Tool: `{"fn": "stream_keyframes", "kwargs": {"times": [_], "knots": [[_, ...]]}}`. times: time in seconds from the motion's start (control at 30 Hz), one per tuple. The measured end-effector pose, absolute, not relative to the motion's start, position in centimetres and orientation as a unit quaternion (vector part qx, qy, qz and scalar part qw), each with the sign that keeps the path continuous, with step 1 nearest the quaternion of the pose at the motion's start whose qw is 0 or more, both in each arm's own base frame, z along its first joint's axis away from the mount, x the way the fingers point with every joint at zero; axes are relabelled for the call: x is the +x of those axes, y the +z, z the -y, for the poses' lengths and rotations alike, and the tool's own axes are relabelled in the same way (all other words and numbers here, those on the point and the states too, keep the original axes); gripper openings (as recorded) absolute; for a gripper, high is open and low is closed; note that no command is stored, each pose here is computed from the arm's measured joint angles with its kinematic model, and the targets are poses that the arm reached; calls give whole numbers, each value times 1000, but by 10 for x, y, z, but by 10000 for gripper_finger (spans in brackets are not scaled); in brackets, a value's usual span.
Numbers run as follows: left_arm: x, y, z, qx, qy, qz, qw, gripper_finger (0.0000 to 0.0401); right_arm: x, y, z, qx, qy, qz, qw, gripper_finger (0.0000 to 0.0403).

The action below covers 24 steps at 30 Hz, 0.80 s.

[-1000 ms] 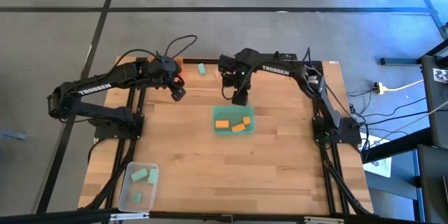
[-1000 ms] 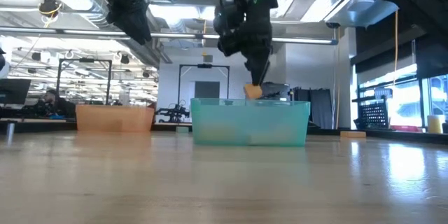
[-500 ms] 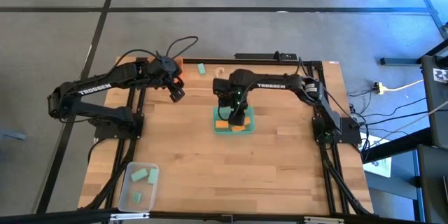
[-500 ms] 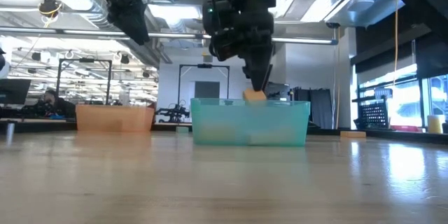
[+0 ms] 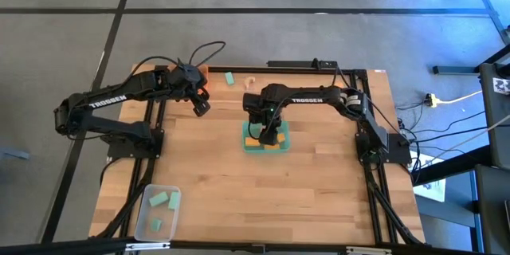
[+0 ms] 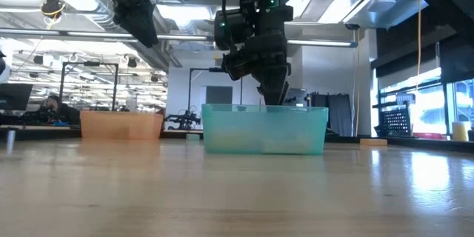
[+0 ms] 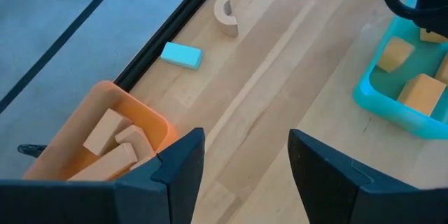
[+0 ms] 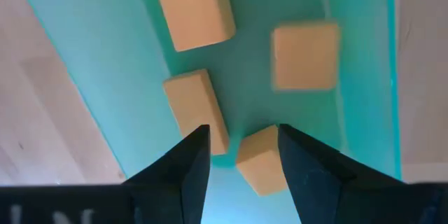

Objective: Sort & place blocks by color
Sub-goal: Put the brown block into the light orange bin

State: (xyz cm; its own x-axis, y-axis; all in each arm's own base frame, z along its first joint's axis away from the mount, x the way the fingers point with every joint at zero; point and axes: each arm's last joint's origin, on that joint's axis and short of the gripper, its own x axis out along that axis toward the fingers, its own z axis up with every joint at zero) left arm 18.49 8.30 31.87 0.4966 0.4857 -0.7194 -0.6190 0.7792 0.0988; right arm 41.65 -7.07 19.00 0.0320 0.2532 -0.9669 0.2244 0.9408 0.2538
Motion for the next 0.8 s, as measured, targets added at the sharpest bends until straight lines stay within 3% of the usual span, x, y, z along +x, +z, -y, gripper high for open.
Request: {"fn": "stream_keyframes", "kwargs": {"times": [0.33, 0.8], "knots": [[185, 319, -83, -86, 323, -381, 862, 197, 416, 211, 88, 159, 36, -686, 709, 169], [229, 300, -138, -109, 381, -308, 865, 197, 402, 309, 162, 109, 6, -594, 797, 169]]}}
